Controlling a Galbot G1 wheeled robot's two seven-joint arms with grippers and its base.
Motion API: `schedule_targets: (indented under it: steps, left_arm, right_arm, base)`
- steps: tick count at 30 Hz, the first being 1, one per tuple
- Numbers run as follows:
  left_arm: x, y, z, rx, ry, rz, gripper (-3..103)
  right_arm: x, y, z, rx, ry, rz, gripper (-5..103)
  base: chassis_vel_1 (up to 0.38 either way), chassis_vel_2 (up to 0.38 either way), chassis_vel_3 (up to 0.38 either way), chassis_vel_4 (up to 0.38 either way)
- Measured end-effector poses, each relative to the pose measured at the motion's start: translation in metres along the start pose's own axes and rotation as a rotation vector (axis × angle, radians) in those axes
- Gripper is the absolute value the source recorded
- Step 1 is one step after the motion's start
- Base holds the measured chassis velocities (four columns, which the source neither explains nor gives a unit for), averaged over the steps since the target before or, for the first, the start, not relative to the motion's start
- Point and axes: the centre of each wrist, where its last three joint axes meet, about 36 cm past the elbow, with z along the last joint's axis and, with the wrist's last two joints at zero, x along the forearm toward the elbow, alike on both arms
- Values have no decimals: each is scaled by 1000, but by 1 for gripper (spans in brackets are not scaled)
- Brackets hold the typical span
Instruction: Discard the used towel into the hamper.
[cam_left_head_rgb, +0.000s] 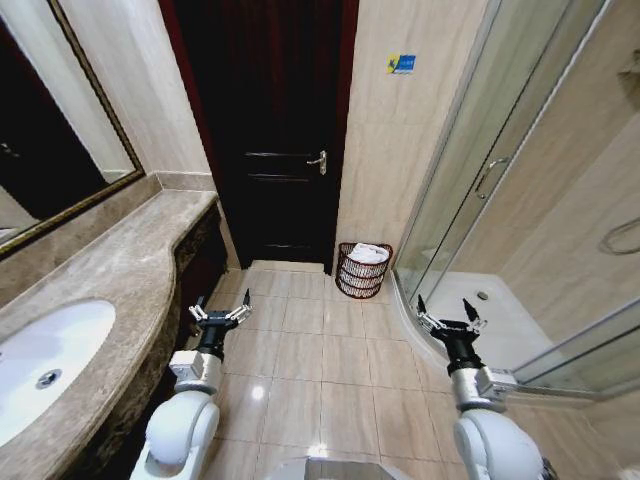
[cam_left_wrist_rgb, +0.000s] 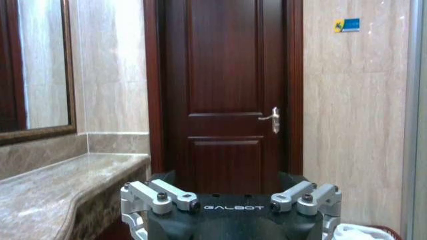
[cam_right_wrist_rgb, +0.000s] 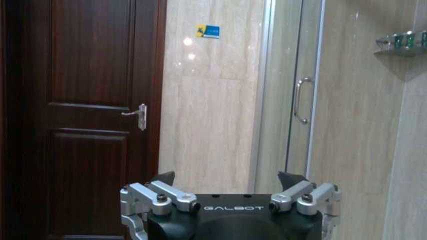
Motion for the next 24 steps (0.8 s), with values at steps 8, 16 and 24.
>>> schedule_targets:
  steps: [8, 16, 24]
  left_arm:
    - [-1, -2, 0, -6, -5, -4, 100]
    - [-1, -2, 0, -6, -5, -4, 100]
    - [-1, -2, 0, -6, -4, -4, 100]
  right_arm:
    - [0, -1, 0, 19, 1, 8, 100]
    - [0, -1, 0, 19, 1, 9, 100]
    - [0, -1, -1, 20, 1, 9, 100]
  base:
    - [0, 0, 0, 0]
    - [0, 0, 0, 0]
    - [0, 0, 0, 0]
